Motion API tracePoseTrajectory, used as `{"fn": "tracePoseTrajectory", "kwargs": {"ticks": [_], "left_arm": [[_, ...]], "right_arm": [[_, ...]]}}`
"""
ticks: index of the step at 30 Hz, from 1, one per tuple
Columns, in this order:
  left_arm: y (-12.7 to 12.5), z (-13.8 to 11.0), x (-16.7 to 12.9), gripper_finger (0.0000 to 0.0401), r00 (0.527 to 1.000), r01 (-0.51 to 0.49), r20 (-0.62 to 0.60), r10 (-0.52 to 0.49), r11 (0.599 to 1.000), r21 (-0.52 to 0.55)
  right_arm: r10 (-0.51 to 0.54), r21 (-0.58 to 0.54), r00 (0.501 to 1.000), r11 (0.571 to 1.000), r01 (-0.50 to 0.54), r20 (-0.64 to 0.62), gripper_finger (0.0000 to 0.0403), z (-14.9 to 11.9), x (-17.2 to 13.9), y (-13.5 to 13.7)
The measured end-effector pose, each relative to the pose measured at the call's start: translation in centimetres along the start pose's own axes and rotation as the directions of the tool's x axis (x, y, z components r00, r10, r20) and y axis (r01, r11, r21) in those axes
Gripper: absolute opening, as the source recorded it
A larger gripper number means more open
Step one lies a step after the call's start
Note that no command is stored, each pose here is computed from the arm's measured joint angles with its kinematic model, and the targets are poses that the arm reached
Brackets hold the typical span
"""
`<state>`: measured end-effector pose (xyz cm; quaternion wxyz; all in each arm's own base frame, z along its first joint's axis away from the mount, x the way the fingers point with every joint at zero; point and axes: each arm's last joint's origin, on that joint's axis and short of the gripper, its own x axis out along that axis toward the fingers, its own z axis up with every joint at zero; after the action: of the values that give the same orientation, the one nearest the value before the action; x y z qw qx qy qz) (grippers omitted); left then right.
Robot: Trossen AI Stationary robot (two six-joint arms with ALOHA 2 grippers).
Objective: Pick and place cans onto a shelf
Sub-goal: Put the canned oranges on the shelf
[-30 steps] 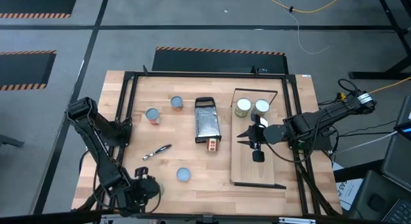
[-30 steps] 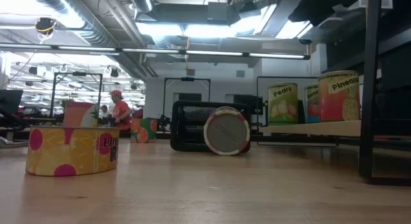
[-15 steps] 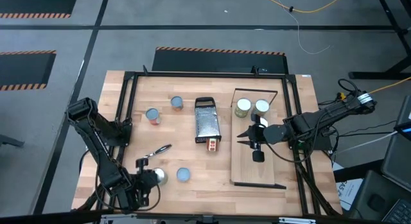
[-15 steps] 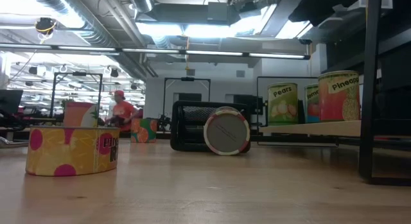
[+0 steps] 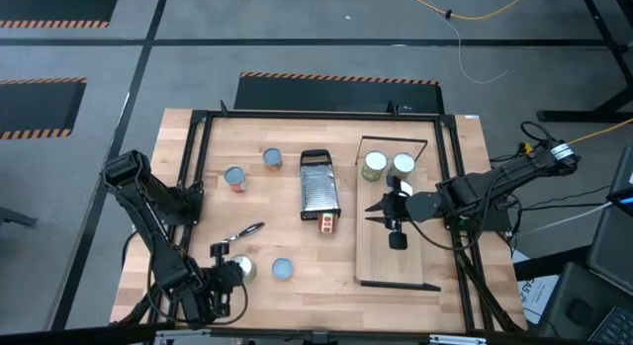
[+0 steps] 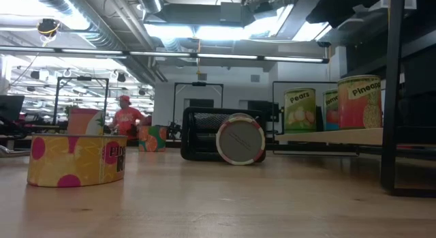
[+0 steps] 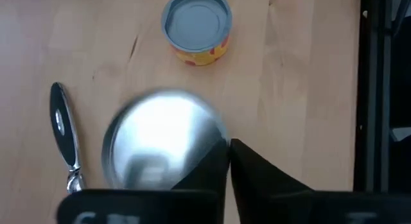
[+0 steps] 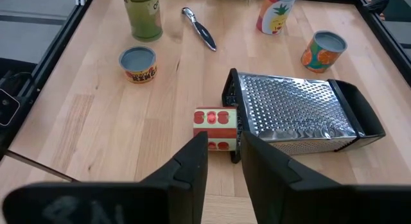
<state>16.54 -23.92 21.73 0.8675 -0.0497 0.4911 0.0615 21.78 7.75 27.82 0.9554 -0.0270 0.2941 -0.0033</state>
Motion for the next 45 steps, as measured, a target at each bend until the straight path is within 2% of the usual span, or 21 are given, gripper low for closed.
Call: {"fn": "tracePoseTrajectory", "kwargs": {"ticks": [10,14,20,25,29,39,45], "left_arm": [[0.4,0.6,0.0,0.0001,1.000,0.015,-0.023,-0.016,0.999,-0.029],[0.4,1.6,-0.4,0.0001,0.998,0.046,-0.048,-0.046,0.999,-0.013],[0.5,4.8,-2.5,0.0001,0.997,0.064,-0.051,-0.061,0.995,0.072],[1.2,8.5,-4.6,0.0000,0.998,0.061,-0.008,-0.061,0.986,0.156],[2.2,11.3,-5.3,0.0000,0.996,0.054,0.050,-0.068,0.972,0.229],[5.1,16.6,-3.1,0.0000,0.982,0.005,0.176,-0.073,0.933,0.359],[5.3,18.0,0.5,0.0000,0.988,0.002,0.141,-0.062,0.919,0.395]], "right_arm": [[0.004,0.008,1.000,1.000,-0.004,0.022,0.0096,0.2,-0.6,-0.2],[0.009,0.019,0.999,1.000,-0.010,0.053,0.0096,0.4,-1.5,-0.4],[0.014,0.033,0.996,0.999,-0.018,0.093,0.0096,0.7,-2.6,-0.8],[0.016,0.037,0.994,0.999,-0.020,0.106,0.0096,0.7,-2.9,-0.9],[0.016,0.037,0.994,0.999,-0.020,0.106,0.0097,0.7,-2.9,-0.9],[0.016,0.037,0.994,0.999,-0.021,0.106,0.0097,0.7,-2.9,-0.9],[0.017,0.042,0.993,0.999,-0.022,0.113,0.0097,0.8,-2.9,-0.9]]}}
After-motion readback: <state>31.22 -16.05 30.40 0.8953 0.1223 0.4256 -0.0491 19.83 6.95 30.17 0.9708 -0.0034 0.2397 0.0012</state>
